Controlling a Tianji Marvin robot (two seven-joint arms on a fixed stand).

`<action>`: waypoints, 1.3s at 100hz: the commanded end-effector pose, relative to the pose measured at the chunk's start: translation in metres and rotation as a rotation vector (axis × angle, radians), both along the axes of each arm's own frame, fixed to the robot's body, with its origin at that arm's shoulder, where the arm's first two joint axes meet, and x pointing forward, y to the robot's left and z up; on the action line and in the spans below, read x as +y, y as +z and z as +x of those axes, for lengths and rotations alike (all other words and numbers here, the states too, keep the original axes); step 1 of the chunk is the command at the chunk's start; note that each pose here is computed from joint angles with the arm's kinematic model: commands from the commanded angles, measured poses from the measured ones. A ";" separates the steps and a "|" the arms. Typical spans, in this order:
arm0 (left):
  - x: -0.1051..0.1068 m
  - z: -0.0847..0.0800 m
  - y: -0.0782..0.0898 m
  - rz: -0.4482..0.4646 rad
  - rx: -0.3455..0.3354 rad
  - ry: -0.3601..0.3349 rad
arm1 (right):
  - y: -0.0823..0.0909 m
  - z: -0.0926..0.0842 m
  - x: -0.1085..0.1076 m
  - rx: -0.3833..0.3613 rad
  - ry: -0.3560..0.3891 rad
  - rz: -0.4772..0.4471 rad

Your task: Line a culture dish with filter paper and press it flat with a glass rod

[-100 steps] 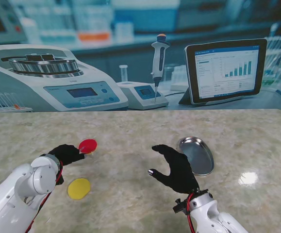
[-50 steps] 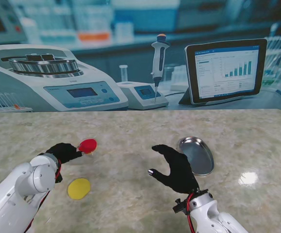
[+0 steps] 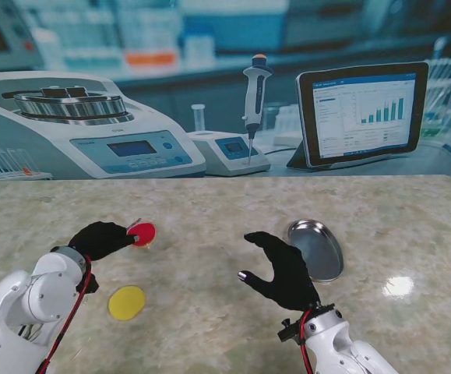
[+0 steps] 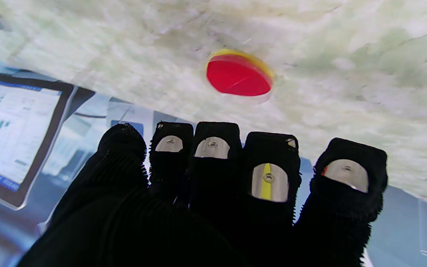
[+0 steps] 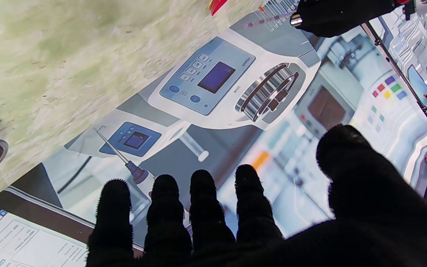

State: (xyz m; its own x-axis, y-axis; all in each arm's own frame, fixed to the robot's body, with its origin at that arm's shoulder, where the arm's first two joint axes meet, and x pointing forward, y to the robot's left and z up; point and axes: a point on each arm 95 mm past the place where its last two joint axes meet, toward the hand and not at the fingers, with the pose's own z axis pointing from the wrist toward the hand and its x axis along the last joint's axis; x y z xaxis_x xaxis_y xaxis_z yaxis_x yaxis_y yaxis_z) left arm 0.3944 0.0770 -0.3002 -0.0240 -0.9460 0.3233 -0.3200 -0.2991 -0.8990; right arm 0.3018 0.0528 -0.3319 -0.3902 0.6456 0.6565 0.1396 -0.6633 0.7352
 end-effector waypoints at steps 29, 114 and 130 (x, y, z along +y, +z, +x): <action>-0.019 -0.023 0.015 -0.229 -0.060 -0.128 | 0.007 -0.003 -0.001 -0.017 -0.011 -0.001; -0.060 -0.073 0.042 -0.540 -0.009 -0.434 | 0.047 0.008 0.012 -0.092 0.100 -0.124; -0.065 -0.075 0.043 -0.561 0.015 -0.464 | 0.051 0.012 0.018 -0.105 0.135 -0.140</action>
State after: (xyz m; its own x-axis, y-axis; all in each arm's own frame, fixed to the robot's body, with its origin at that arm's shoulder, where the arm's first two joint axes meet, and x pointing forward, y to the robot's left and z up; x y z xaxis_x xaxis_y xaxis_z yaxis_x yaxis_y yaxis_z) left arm 0.3217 0.0169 -0.2585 -0.3652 -0.5407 0.7578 -0.5181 -0.5583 -0.6480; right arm 0.3133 0.0658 -0.2858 -0.5209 0.6756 0.5218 0.1365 -0.5375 0.8321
